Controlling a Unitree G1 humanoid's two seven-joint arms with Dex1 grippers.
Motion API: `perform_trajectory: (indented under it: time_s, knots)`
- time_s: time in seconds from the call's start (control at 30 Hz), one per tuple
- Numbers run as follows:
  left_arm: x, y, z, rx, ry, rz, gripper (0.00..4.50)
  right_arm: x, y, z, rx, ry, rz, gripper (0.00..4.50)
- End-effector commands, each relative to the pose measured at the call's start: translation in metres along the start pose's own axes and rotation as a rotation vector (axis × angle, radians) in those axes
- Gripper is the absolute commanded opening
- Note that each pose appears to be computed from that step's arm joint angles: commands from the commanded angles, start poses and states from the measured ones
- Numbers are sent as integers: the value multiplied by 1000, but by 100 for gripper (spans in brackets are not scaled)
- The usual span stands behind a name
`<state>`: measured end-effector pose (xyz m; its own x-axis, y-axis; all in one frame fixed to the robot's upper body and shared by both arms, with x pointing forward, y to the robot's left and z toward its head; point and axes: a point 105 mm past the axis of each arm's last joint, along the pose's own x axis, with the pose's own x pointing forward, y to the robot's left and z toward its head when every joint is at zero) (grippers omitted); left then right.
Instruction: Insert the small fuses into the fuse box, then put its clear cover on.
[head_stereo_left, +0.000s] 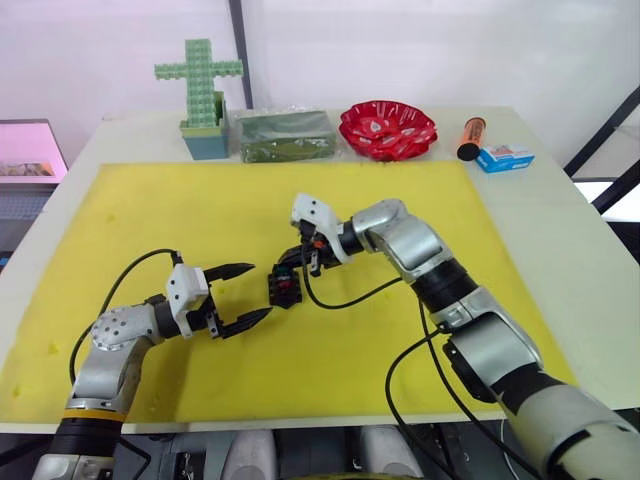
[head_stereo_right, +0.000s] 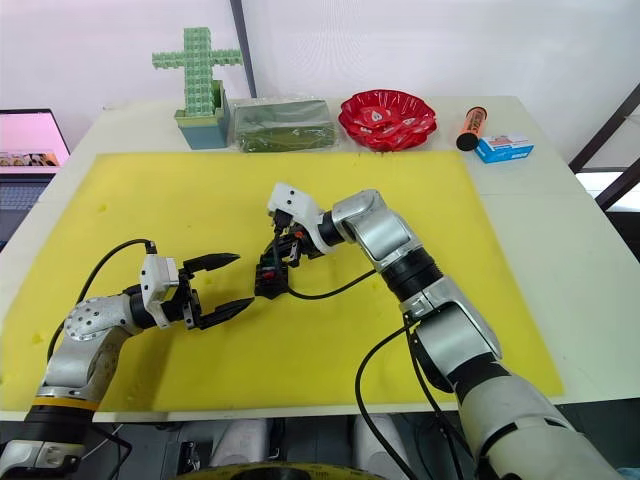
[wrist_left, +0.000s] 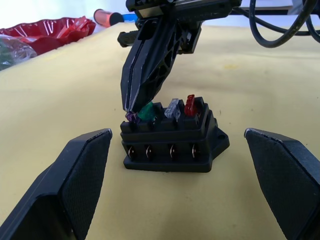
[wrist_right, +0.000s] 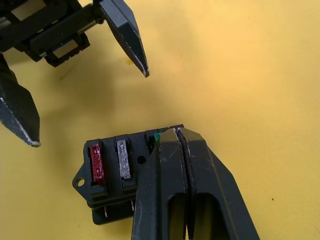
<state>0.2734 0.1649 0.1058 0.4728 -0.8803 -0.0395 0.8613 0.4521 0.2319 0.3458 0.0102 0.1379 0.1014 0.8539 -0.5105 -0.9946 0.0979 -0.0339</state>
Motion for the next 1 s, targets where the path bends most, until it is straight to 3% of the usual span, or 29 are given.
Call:
perform_trajectory:
  time_s: [0.03, 0.43, 0.63, 0.73, 1.0]
  knots:
    - [-3, 5, 9, 48, -14, 11, 450, -8, 8, 13, -53, -33, 17, 1]
    - [-2, 6, 10, 49, -18, 4, 450, -29, 26, 49, -91, -182, 2, 1]
    - [-7, 5, 12, 50, -17, 2, 450, -66, 32, 55, -167, -248, -32, 1]
    - [-12, 5, 15, 53, -15, 3, 450, -88, 35, 46, -276, -233, -79, 59]
    - [-23, 14, 24, 91, 3, 42, 450, -137, 32, -2, -273, -182, -331, 329]
